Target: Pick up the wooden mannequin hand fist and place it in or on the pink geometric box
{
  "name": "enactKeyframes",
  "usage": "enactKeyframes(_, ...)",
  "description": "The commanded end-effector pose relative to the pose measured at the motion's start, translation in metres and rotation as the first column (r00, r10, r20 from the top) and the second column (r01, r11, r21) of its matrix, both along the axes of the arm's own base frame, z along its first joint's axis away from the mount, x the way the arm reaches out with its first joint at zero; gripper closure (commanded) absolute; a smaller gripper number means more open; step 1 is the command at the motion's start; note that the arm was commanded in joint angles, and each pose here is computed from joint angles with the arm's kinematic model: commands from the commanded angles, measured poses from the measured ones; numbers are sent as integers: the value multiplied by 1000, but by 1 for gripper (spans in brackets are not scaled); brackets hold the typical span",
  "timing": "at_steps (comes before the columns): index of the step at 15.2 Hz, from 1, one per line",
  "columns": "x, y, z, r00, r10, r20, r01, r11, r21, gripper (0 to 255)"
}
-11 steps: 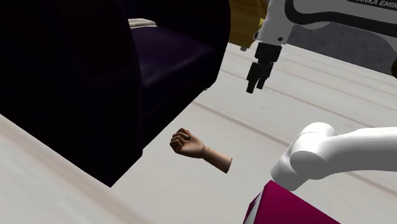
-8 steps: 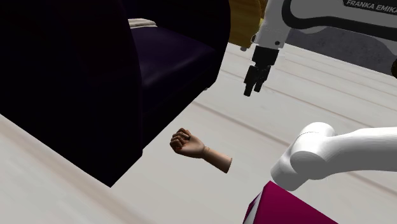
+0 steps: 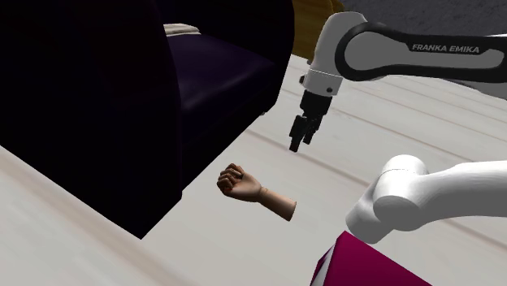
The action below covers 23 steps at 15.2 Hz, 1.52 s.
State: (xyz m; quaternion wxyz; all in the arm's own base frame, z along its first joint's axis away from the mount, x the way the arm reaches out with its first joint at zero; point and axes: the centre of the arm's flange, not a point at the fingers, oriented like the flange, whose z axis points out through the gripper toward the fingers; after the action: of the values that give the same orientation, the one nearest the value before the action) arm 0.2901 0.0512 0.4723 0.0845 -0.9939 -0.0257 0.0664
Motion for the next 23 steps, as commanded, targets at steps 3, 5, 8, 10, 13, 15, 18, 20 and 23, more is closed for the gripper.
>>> enactKeyframes(3,-2,32,-41,1000,17,10,-17,999,34,0)
enactKeyframes(5,-1,48,-61,1000,26,15,-27,998,50,0)
enactKeyframes(8,-1,72,-90,999,40,22,-41,996,74,0)
enactKeyframes(10,-1,89,-109,998,49,26,-51,995,91,0)
enactKeyframes(13,-3,95,-123,998,50,27,-53,994,94,0)
enactKeyframes(15,-4,97,-133,998,50,27,-53,994,94,0)
enactKeyframes(18,-6,102,-151,998,50,27,-53,994,94,0)
enactKeyframes(20,-6,102,-151,998,50,27,-53,994,94,0)
enactKeyframes(23,-6,102,-151,998,50,27,-53,994,94,0)
